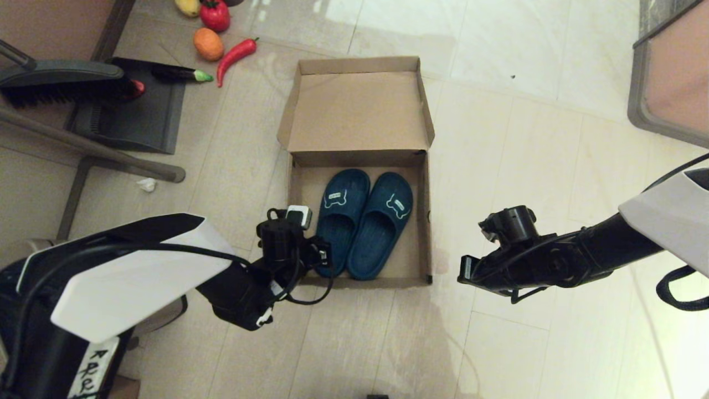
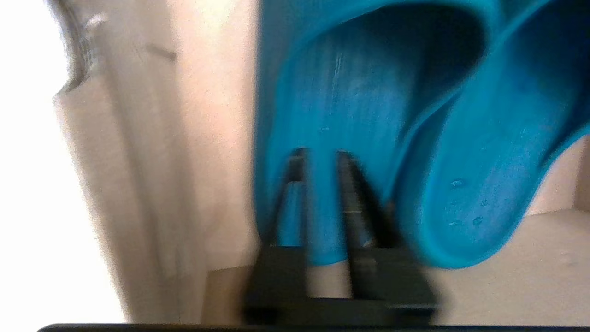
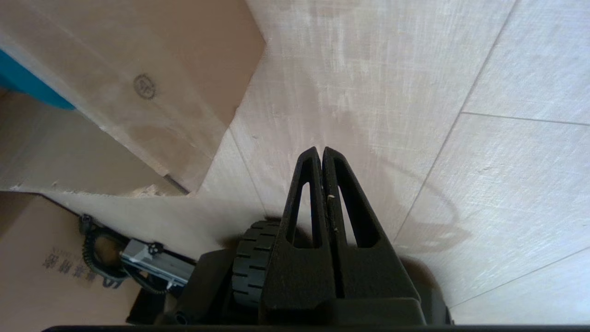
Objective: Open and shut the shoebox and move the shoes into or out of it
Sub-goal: Put the shoes out of the shoe box
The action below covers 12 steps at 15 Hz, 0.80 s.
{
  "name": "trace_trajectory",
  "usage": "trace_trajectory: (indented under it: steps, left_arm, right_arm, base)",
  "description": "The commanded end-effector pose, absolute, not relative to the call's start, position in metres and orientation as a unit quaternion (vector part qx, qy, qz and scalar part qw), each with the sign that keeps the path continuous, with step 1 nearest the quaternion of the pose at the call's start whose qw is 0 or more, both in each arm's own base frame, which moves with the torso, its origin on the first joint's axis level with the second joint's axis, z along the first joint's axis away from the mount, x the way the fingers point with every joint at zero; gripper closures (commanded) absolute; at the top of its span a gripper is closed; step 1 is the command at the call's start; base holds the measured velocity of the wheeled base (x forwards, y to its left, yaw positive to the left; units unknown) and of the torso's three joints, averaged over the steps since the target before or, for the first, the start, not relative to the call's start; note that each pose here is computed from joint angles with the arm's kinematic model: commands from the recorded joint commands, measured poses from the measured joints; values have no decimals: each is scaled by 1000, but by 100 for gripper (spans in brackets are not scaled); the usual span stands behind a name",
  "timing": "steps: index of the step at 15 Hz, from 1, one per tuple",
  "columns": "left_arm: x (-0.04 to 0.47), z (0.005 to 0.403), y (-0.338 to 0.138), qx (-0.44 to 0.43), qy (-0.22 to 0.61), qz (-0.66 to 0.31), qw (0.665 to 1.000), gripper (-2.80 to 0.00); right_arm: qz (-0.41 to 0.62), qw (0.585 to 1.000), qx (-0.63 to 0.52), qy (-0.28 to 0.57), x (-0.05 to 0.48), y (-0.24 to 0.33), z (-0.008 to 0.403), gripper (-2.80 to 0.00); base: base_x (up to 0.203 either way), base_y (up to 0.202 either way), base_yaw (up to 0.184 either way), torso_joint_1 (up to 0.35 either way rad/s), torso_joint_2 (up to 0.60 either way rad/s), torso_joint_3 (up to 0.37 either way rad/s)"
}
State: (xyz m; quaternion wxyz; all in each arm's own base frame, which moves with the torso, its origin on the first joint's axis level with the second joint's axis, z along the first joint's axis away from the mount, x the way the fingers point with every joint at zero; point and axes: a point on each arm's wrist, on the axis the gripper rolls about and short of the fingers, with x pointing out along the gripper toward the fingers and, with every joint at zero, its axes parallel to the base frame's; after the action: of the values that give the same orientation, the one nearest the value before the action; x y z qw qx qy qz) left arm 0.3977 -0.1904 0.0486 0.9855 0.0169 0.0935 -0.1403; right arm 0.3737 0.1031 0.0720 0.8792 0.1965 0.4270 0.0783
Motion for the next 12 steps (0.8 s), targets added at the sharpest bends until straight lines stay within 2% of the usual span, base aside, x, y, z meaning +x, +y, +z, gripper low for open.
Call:
trace_trajectory:
  steps: [1, 8, 12]
  left_arm:
    - [402, 49, -189, 16, 90, -138, 986, -280]
    - [442, 47, -227, 54, 44, -136, 988, -280]
    - [430, 51, -249, 62, 42, -159, 984, -280]
  right_arm:
    - [79, 881, 198, 422, 371, 102, 78, 0]
    - [72, 875, 184, 442, 356, 109, 76, 0]
    - [65, 876, 183, 442, 354, 105, 77, 0]
  base:
    - [0, 0, 0, 0, 0, 0]
    - [0, 0, 0, 0, 0, 0]
    - [0, 0, 0, 0, 0, 0]
